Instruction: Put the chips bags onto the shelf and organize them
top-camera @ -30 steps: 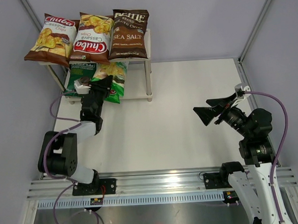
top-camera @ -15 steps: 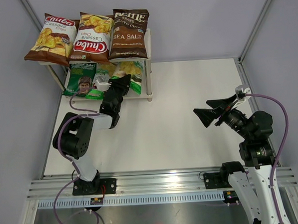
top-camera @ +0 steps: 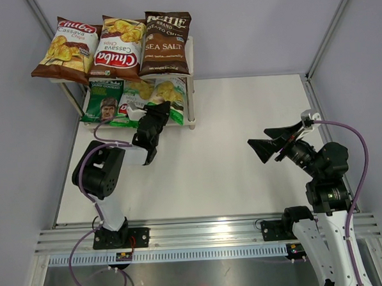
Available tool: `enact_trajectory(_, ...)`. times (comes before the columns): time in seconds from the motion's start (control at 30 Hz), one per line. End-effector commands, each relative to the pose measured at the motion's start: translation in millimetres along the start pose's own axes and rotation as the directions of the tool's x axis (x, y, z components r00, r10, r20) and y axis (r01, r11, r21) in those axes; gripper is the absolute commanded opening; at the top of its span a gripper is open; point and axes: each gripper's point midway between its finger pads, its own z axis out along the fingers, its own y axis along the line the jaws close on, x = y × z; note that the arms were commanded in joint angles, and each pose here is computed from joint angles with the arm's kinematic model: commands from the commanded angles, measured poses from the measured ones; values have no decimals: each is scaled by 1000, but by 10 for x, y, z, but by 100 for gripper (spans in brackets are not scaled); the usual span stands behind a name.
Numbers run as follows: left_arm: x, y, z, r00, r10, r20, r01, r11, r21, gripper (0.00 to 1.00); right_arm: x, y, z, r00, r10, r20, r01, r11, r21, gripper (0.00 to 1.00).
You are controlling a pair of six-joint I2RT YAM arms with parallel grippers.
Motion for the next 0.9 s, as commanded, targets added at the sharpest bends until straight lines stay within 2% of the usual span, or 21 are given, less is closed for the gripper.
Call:
enact_trajectory(0.0,-12,-239,6,999,-28,42,26,999,35,34,-82,44,7,999,-20,39,21,1000,-16,99)
enact_trajectory(0.23,200,-88,70,999,-27,-35,25,998,-55,37,-68,33,2,999,-18,40,19,1000,-12,99)
enact_trajectory(0.47,296,91,-72,995,-1,-100,-21,975,-220,48,-66,31,-6,999,-18,44,18,1000,-8,99)
enact_trajectory(0.5,304,122,-84,994,1,-105,-26,972,-235,55,-64,26,-4,999,-19,44,20,1000,-7,99)
enact_trajectory(0.6,346,193,-111,991,13,-135,-51,960,-276,66,-63,28,-8,999,-16,44,17,1000,-7,99)
enact_trajectory(0.87,238,298,-238,980,90,-176,-152,912,-380,67,-44,22,-9,999,-13,42,13,1000,-6,99)
